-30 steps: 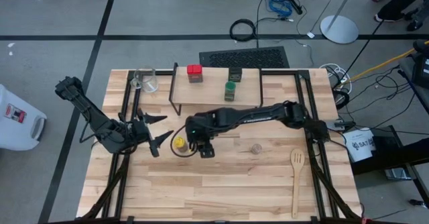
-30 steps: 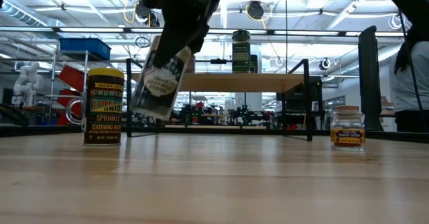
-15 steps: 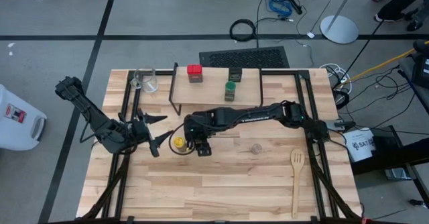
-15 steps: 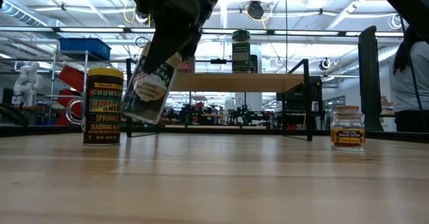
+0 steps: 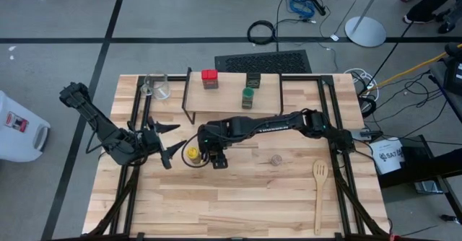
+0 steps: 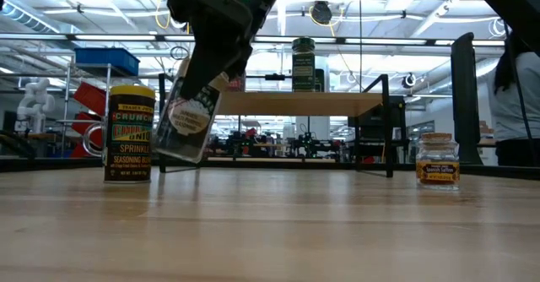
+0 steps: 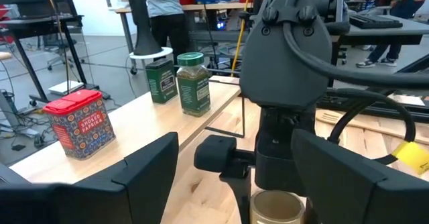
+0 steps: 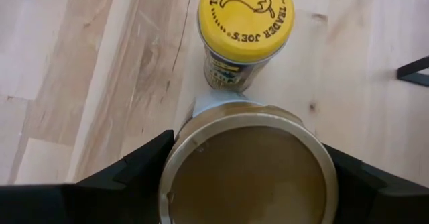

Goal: Shelf spices
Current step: Remove the gold seasoning bottle from the shelf

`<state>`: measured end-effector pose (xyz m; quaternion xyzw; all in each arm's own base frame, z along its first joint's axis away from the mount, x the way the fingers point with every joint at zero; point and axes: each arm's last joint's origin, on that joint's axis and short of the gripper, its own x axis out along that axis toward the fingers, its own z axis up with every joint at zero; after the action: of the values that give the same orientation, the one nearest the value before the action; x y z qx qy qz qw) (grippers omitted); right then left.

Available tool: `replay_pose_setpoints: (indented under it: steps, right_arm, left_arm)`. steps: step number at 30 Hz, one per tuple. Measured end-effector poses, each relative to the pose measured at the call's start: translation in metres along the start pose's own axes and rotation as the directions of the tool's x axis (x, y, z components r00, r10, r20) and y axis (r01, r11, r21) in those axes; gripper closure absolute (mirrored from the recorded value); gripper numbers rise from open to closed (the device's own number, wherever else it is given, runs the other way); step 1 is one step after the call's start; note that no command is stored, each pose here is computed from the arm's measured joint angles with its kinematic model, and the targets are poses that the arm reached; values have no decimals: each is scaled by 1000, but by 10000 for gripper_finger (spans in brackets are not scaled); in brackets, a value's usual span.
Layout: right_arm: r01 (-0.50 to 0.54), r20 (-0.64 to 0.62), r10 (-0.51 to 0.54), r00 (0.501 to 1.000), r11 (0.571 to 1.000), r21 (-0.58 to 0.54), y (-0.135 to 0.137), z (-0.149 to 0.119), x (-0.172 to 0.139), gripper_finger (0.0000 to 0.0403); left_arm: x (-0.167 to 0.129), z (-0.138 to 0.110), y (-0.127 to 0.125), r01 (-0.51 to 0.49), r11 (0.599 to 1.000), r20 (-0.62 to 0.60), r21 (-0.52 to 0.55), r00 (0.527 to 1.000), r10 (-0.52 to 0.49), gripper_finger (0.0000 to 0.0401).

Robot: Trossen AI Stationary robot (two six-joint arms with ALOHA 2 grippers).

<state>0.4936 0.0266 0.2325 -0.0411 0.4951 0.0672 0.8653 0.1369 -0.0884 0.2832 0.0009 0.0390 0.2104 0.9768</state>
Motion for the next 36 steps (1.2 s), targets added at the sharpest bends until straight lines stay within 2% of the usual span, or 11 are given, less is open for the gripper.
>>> replay_pose_setpoints:
  steps: [24,31,36]
  right_arm:
    - [-10,-20,10,1000,1000,-1,-1,-3,14,122]
    - [-7,-16,7,1000,1000,2,-3,-3,15,94]
    - [-6,-8,6,1000,1000,-7,-3,-2,15,88]
  left_arm:
    - [0,0,0,0,1000,0,-5,1000,0,102]
    - [0,0,0,0,1000,0,-5,1000,0,102]
    - [0,0,0,0,1000,-1,-4,1000,0,102]
